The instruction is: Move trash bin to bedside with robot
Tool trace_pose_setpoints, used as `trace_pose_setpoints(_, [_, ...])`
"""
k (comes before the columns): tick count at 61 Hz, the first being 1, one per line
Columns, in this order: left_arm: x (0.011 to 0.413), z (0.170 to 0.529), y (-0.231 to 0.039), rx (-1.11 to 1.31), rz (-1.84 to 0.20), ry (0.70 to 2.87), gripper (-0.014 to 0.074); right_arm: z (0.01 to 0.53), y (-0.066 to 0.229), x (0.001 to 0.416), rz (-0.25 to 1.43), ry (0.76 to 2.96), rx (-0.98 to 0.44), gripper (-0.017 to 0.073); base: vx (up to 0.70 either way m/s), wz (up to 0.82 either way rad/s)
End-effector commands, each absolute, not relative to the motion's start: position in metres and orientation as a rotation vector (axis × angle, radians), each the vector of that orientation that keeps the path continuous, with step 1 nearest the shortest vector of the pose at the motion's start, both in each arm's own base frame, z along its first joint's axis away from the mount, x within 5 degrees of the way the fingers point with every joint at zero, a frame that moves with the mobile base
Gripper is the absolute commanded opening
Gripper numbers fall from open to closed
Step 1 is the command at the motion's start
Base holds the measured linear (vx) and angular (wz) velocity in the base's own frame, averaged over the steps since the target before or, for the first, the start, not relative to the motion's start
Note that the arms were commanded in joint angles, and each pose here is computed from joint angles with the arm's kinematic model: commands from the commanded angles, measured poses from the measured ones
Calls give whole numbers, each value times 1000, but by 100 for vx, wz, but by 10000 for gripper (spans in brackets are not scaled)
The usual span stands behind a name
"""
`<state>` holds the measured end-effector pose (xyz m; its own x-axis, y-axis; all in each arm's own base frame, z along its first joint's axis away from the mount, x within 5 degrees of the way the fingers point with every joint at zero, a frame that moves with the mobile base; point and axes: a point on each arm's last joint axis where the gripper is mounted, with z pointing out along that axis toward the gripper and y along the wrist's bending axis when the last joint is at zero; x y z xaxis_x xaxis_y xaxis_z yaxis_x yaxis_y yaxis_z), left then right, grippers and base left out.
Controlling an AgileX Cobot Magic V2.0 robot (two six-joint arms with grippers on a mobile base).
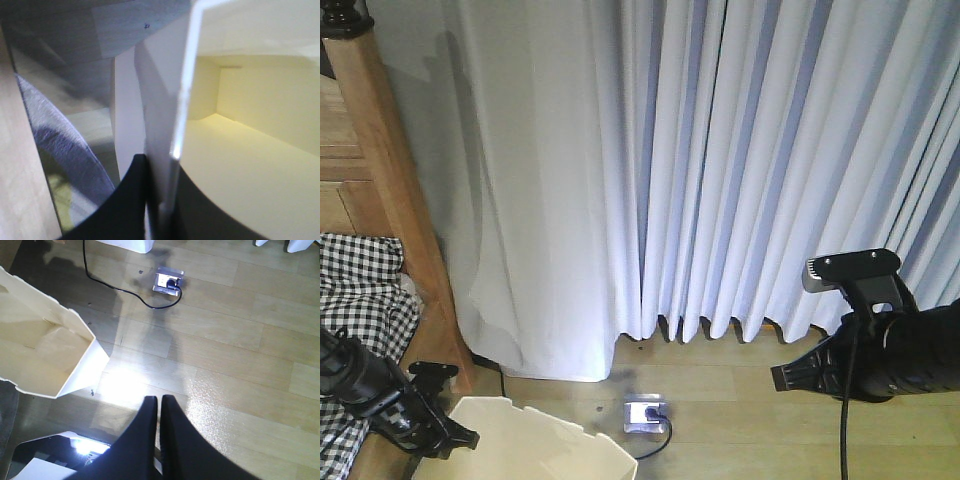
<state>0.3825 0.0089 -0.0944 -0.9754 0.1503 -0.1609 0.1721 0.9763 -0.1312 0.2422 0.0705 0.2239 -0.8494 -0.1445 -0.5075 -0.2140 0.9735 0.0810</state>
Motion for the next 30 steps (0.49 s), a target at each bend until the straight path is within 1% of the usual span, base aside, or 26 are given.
trace_pose_setpoints(1, [406, -63, 1, 144, -346, 2889, -6, 243, 71, 248, 190, 2488, -251, -6, 0, 0])
trace_pose_setpoints(17, [410, -77, -2, 102, -398, 2861, -6, 243, 71, 248, 190, 2488, -251, -6, 0, 0])
trace_pose_setpoints(30, [415, -97, -4, 57, -435, 2856, -6, 243, 71, 248, 190, 2489, -251, -6, 0, 0])
